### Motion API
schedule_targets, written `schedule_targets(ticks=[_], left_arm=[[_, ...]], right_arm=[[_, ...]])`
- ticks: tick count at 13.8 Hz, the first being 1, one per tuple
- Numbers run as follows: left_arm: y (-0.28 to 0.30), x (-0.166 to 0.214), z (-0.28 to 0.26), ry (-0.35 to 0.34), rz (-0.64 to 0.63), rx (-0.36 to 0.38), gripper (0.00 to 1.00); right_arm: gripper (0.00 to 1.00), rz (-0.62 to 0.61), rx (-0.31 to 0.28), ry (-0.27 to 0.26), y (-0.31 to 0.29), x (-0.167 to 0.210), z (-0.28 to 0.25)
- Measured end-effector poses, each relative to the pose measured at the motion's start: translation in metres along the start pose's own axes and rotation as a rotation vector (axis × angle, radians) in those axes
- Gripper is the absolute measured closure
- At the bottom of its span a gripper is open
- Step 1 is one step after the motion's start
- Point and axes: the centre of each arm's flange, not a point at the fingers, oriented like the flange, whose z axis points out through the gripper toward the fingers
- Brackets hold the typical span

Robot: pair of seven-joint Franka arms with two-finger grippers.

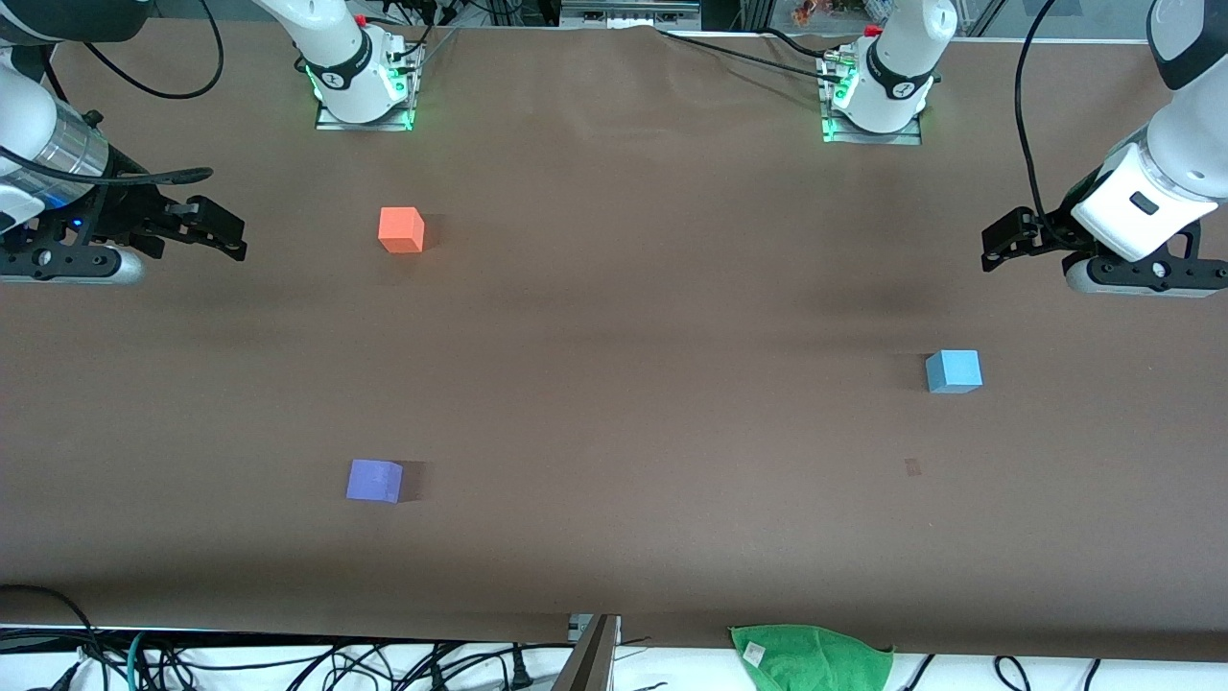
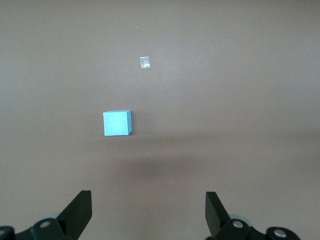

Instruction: Place blue block between orange and purple blocks

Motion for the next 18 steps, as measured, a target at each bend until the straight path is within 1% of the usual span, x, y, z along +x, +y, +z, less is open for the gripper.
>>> schedule_targets(ticks=[11, 18], left_arm=[[0.0002, -0.0005, 0.0004, -0.005, 0.0, 0.0, 0.0], [0.0028, 0.0003, 0.0078, -0.032, 0.005, 0.001, 0.0]], right_arm=[[0.0, 0.0, 0.0, 0.0, 0.0, 0.0, 0.0], [0.0, 0.0, 0.0, 0.0, 0.0, 0.0, 0.0]])
